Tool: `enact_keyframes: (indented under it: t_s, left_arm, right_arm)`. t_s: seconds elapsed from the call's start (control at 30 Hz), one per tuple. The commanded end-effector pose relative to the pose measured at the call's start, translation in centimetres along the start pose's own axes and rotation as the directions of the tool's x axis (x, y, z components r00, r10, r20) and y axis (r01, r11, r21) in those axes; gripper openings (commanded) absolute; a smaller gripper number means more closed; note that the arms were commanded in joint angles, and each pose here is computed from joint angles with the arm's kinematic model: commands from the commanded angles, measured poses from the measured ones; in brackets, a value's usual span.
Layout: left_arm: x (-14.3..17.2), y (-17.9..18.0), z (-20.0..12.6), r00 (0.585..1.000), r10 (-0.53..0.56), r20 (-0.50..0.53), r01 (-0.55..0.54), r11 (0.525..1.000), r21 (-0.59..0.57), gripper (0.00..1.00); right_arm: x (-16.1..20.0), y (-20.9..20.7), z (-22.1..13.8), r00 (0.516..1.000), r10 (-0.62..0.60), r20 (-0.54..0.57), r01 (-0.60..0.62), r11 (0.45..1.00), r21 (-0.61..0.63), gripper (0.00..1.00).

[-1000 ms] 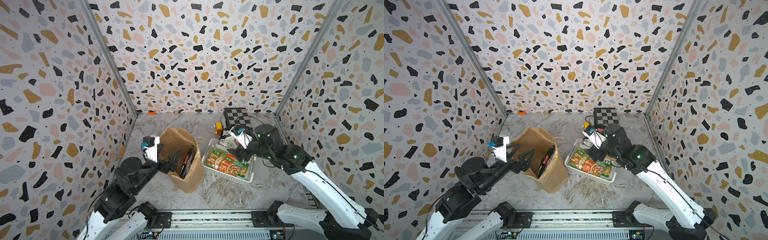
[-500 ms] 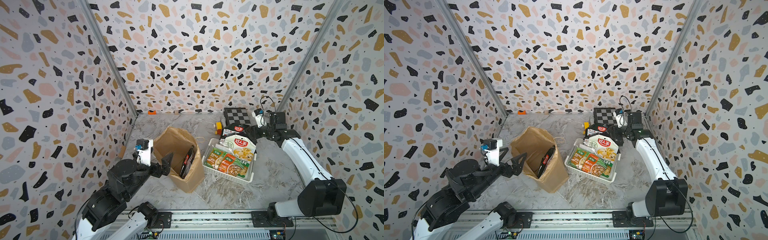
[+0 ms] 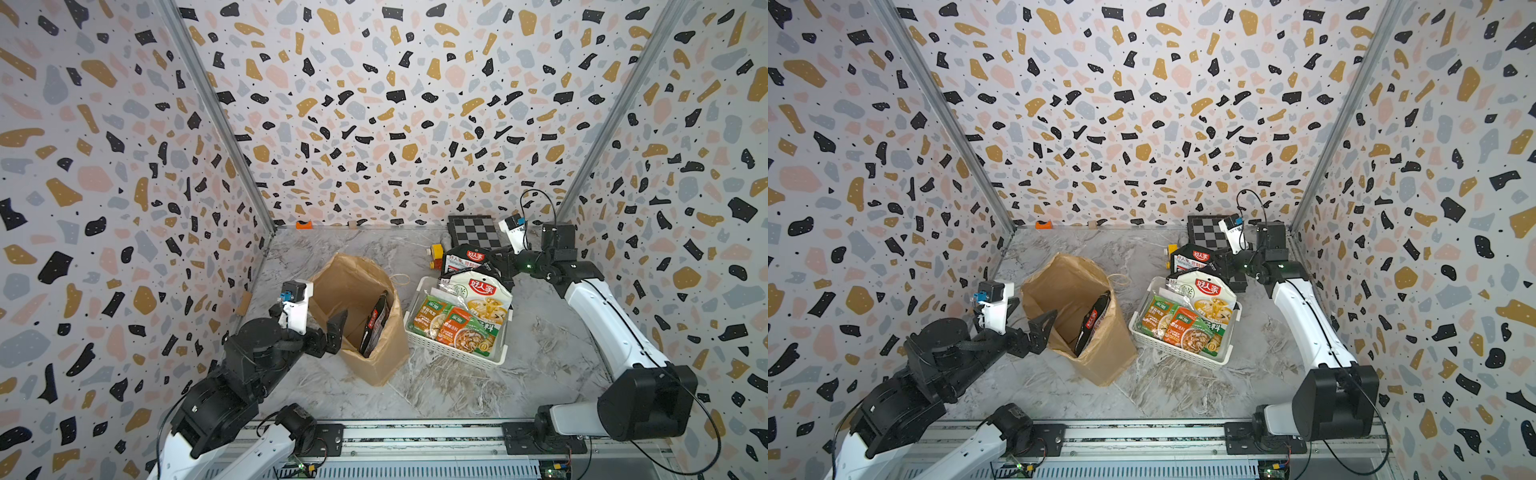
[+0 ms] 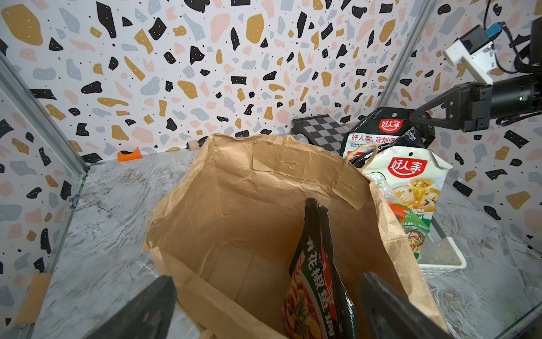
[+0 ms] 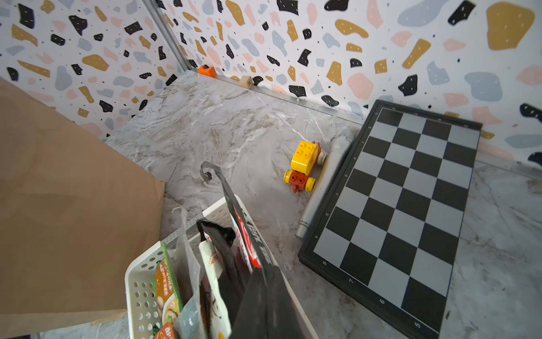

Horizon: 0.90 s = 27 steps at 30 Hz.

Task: Place the condiment packets inside the bag
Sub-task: Pick up the condiment packet from the storage box.

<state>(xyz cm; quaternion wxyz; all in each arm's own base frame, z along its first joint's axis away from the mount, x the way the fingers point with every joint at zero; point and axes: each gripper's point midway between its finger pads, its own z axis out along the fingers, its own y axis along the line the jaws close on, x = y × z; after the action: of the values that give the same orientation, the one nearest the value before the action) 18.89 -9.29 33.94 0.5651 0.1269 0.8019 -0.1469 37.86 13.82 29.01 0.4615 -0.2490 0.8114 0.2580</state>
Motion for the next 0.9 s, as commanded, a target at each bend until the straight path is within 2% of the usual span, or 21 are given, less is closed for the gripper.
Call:
enact_keyframes:
  t_s: [0.0, 0.13, 0.23, 0.43, 0.63, 0.77, 0.87]
  left_arm:
    - [-1.9, -0.8, -0.4, 0.996, 0.005, 0.087, -0.009, 0.999, 0.044, 1.00]
    - [-3.9, -1.6, -0.5, 0.989, 0.007, 0.149, -0.019, 0.997, 0.081, 1.00]
    - [-5.7, -3.2, -0.2, 0.980, 0.045, 0.192, -0.075, 0.986, 0.149, 1.00]
    - [-10.4, -8.1, 1.4, 0.958, 0.079, 0.276, -0.174, 0.925, 0.339, 1.00]
    - [-15.5, -13.5, 4.5, 0.934, 0.049, 0.354, -0.244, 0.811, 0.532, 1.00]
    - [-17.4, -17.9, 6.1, 0.934, 0.018, 0.357, -0.272, 0.684, 0.676, 1.00]
    - [-16.0, -22.3, 5.9, 0.940, 0.044, 0.339, -0.303, 0.565, 0.767, 1.00]
  right_arm:
    - [-7.3, 4.0, -4.9, 0.948, -0.218, 0.233, 0.227, 0.974, -0.012, 0.00]
    - [-9.9, 6.3, -8.0, 0.896, -0.341, 0.284, 0.348, 0.937, 0.026, 0.00]
    - [-11.5, 7.7, -10.2, 0.849, -0.424, 0.315, 0.426, 0.902, 0.065, 0.00]
    - [-14.5, 10.6, -14.3, 0.774, -0.516, 0.367, 0.515, 0.850, 0.108, 0.00]
    - [-15.5, 15.3, -18.6, 0.690, -0.557, 0.462, 0.600, 0.797, 0.064, 0.00]
    - [-15.2, 17.5, -20.9, 0.662, -0.545, 0.515, 0.613, 0.789, 0.046, 0.00]
    - [-14.4, 19.3, -22.5, 0.657, -0.521, 0.545, 0.616, 0.788, 0.010, 0.00]
